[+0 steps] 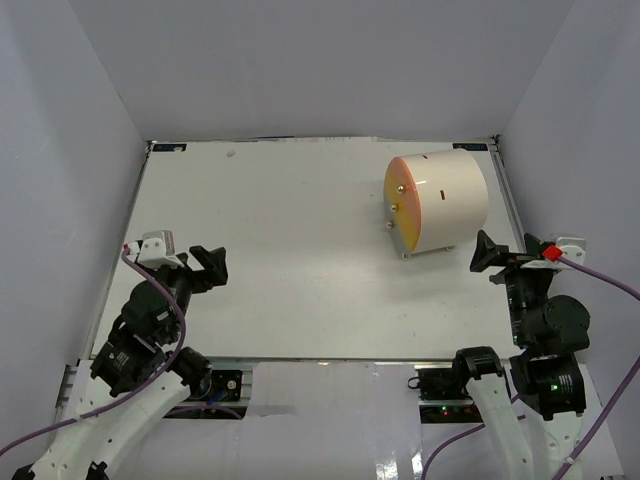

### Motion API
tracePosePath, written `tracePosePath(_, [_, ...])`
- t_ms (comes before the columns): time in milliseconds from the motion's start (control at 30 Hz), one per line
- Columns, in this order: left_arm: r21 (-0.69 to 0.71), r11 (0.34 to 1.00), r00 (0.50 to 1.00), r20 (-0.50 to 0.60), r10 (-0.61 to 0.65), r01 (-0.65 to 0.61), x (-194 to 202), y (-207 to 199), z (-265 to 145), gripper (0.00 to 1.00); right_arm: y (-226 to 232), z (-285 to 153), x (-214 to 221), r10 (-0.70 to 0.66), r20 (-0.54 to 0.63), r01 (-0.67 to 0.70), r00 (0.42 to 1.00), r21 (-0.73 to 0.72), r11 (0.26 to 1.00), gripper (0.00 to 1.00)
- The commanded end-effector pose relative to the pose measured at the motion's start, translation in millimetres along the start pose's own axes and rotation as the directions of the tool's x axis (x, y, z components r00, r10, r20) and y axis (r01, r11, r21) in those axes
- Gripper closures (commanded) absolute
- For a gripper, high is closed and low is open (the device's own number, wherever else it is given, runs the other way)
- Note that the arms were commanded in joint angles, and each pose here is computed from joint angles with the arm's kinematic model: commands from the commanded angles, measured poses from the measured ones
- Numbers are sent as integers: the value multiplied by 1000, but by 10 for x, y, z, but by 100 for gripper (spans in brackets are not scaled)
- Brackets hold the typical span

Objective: Sort the stationery into containers
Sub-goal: Reset both arms

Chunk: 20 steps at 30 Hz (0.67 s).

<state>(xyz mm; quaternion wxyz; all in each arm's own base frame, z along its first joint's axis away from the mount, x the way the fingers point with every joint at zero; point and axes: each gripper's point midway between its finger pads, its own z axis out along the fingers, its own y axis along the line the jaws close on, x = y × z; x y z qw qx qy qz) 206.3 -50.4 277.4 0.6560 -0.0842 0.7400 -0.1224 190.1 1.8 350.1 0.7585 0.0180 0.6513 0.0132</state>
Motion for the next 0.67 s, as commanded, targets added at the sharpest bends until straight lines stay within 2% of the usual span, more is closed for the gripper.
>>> tracePosePath(0, [-37,999,1000,-4,2,-3,109,85,34,2,-17,-28,-11,-6,26,6,1000,5,1000,10])
tracePosePath(233, [-30,1000,998,-69,3,-5,363,42,139,2,-2,-20,124,-11,4,11,1000,-4,1000,10])
tracePosePath(633, [-10,1000,995,-97,-3,2,486,-17,201,2,0,-22,168,-10,5,10,1000,-6,1000,10])
